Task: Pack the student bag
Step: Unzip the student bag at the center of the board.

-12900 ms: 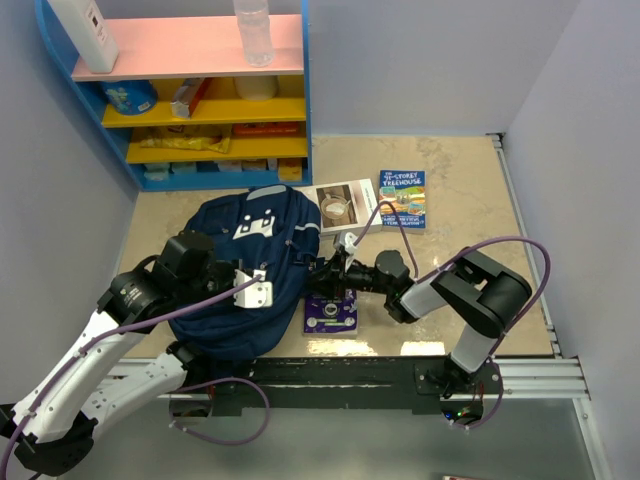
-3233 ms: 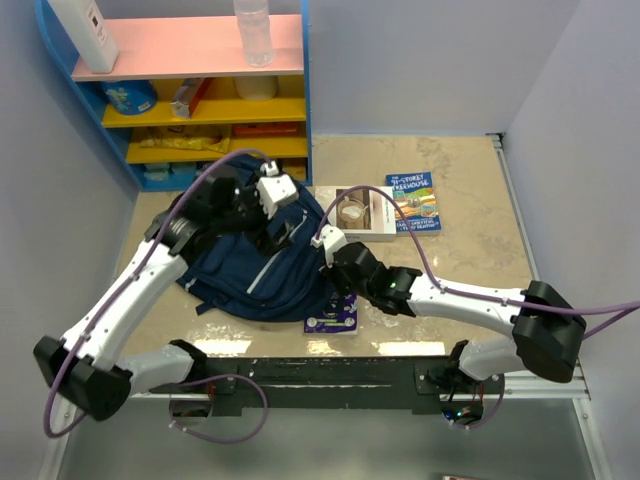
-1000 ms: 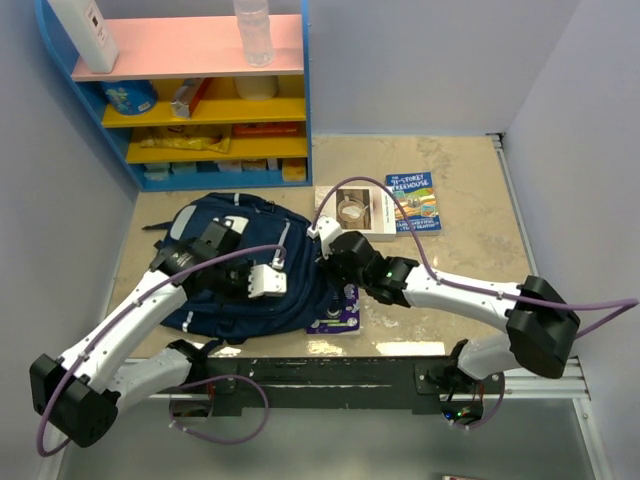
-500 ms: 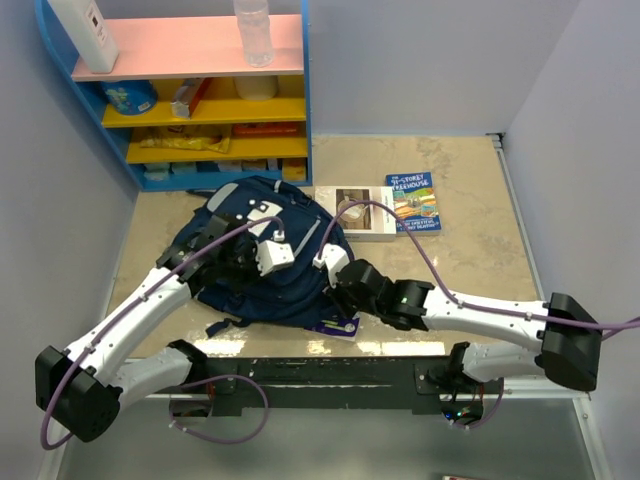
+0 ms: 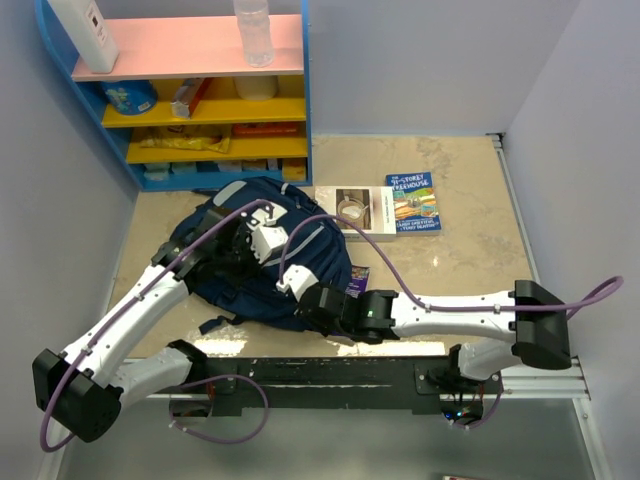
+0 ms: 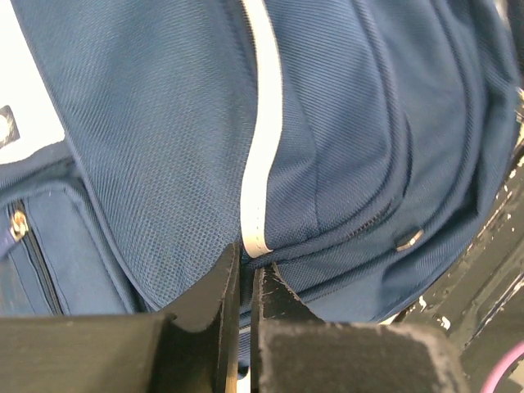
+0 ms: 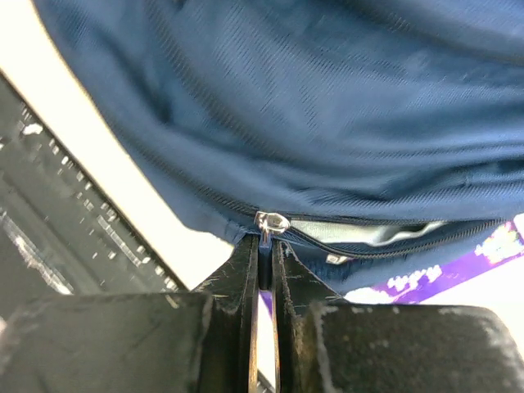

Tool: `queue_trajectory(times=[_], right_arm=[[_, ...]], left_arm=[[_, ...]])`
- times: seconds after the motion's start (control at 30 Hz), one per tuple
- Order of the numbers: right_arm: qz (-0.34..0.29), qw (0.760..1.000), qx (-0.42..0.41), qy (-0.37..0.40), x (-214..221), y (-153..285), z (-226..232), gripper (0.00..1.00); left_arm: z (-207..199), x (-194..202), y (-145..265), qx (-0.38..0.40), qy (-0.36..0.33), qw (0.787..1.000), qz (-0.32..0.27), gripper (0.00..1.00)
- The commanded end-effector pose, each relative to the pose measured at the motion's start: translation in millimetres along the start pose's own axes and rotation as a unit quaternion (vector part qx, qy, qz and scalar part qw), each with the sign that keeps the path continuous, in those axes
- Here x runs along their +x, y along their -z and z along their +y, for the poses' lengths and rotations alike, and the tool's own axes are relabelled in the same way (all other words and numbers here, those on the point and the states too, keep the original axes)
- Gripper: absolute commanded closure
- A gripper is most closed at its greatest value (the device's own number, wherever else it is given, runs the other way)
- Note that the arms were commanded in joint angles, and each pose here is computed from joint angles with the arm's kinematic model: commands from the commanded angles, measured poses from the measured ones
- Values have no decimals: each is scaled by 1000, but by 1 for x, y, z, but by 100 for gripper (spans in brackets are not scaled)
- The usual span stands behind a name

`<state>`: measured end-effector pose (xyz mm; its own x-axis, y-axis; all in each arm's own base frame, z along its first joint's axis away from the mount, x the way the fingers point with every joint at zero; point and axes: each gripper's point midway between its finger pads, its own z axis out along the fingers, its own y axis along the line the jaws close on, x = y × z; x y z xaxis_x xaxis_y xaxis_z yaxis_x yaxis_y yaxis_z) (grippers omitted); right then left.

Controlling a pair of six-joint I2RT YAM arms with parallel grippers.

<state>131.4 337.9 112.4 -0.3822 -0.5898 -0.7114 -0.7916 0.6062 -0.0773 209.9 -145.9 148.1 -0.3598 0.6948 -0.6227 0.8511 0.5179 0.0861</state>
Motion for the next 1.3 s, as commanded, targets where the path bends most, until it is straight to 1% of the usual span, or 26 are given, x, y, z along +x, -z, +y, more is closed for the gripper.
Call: queue_trajectory(times=[0.0,0.1,0.17,0.23,0.3,0.4,0.47,0.5,0.57,0.6,0.67,0.73,0.77,0.8,0.83,0.9,0.93,1.0,1.03,1.13,1.27], right_arm=[[-57,995,-74,-45,-38,30,53,100],[-60,994,-73,-56,-34,43,52,100],[-65,993,-81,-63,-33,49,57,100],[-80,990,-91,-66,-43,49,65,100],[-89,989,-103,-61,-56,43,82,100],[-86,988,-116,-51,-67,26,108,100],[-67,991,-103,-54,-67,9,117,100],[-51,995,-68,-50,-59,2,107,100],[-44,996,-38,-69,-59,-4,102,100],[-45,997,-5,-67,-57,-5,89,100],[-59,995,27,-70,-68,0,77,100],[-57,995,58,-65,-69,2,56,100],[-55,994,60,-67,-69,1,50,100],[-68,993,56,-82,-77,5,42,100],[-56,992,60,-92,-71,-2,23,100],[-72,989,58,-113,-80,-4,4,100],[-77,988,71,-117,-82,-3,-17,100],[-85,987,69,-119,-89,-5,-29,100],[-86,986,81,-114,-95,-8,-43,100],[-78,988,95,-97,-101,-14,-63,100],[-67,988,117,-75,-99,-25,-81,100]], left_arm=[[38,-70,12,-86,49,988,-118,100],[47,-73,15,-110,68,984,-119,100],[49,-75,15,-113,85,983,-117,100],[46,-75,11,-102,104,983,-112,100],[42,-80,11,-88,109,983,-119,100],[35,-87,9,-63,113,984,-125,100],[31,-92,9,-45,113,984,-127,100],[31,-92,9,-44,114,985,-125,100],[31,-91,9,-46,115,985,-122,100],[30,-89,9,-45,116,985,-118,100],[33,-84,9,-57,118,985,-113,100],[34,-83,18,-67,112,985,-114,100],[32,-84,22,-65,110,985,-117,100],[28,-81,30,-63,103,986,-119,100],[24,-81,35,-58,98,986,-122,100],[19,-77,47,-58,78,987,-127,100],[14,-77,51,-48,70,988,-131,100],[4,-70,59,-29,54,990,-130,100],[-11,-72,62,10,40,989,-140,100],[-29,-72,72,53,29,987,-151,100],[-42,-77,77,93,20,983,-160,100]])
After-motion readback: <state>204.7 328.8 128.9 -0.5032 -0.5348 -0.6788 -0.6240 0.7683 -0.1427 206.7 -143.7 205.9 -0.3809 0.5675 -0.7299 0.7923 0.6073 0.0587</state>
